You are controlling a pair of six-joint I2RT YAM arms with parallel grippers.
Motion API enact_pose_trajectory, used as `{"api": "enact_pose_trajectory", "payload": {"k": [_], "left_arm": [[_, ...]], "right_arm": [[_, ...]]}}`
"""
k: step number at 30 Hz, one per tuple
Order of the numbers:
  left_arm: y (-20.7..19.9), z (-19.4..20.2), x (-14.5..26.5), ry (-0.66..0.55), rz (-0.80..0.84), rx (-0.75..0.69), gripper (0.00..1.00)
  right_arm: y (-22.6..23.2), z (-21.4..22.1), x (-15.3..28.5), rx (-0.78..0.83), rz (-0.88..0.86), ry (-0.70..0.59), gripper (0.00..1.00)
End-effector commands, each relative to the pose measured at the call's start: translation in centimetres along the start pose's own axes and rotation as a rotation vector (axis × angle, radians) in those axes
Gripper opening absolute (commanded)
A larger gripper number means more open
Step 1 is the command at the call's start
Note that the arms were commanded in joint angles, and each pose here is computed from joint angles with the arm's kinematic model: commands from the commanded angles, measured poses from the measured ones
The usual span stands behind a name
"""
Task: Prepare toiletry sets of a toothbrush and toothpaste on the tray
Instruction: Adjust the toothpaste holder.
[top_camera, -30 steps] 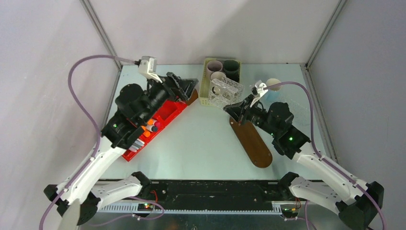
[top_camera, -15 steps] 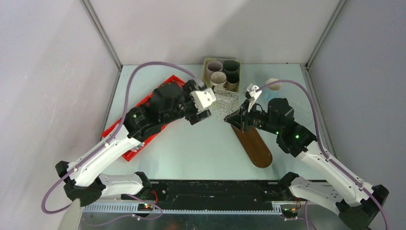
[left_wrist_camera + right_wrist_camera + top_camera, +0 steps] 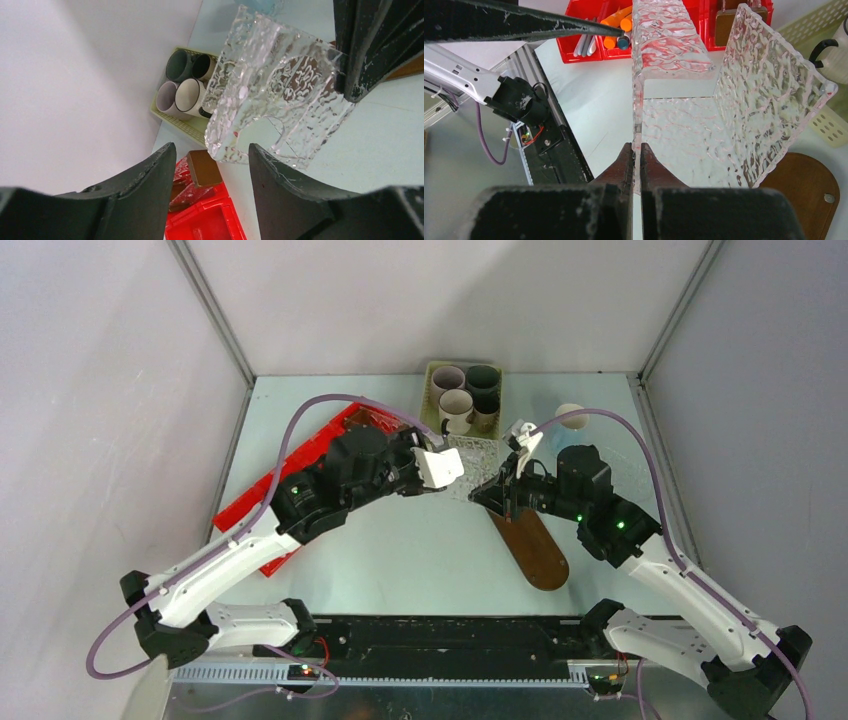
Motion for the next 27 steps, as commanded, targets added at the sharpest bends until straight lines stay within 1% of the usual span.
{"api": "enact_pose_trajectory", "payload": {"k": [1, 4, 8, 12, 17, 21, 22, 23, 24, 27], "left_arm": [[0.5, -1.3, 0.2, -0.083, -0.028, -0.015, 0.61], [0.2, -1.5, -0.2, -0.089, 0.012, -0.007, 0.61], [-0.3, -1.0, -0.9, -0.05, 0.043, -0.011, 0.61], [-0.5, -0.9, -1.5, -0.044, 0.06, -0.015, 0.61], [-0.5, -1.0, -2.1, -0.03, 0.07, -0.022, 0.59], [-0.6, -0.8, -2.5, -0.012, 0.078, -0.02, 0.46], [-0.7, -0.8, -2.5, -0.012, 0.078, -0.016, 0.41], [-0.7, -0.7, -2.5, -0.012, 0.077, -0.013, 0.38], [-0.7, -0.7, -2.4, -0.012, 0.077, -0.006, 0.33], [-0.8, -0.6, -2.2, -0.014, 0.071, 0.013, 0.21]], "right_arm": [[0.4, -2.8, 0.7, 0.059, -0.023, -0.098, 0.0], [0.4, -2.8, 0.6, 0.058, -0.028, -0.098, 0.0], [0.5, -2.9, 0.7, 0.058, -0.036, -0.101, 0.0], [0.8, -2.9, 0.5, 0.053, -0.064, -0.103, 0.0], [1.1, -2.8, 0.2, 0.056, -0.106, -0.099, 0.0], [1.1, -2.6, 0.1, 0.064, -0.114, -0.088, 0.0], [1.0, -2.5, 0.1, 0.065, -0.11, -0.084, 0.0], [0.9, -2.5, 0.1, 0.069, -0.1, -0.084, 0.0], [0.9, -2.5, 0.1, 0.07, -0.095, -0.081, 0.0], [0.6, -2.5, 0.3, 0.077, -0.059, -0.084, 0.01]]}}
Point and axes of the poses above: each gripper's point midway between its finger pads, its own x axis back along the fingers, its own y axis along the line the jaws close on, z = x × y, the point moved 9 cm from there along x, back along the fingers, and after that the axes turned 13 degrees about x, right-handed, at the moved point
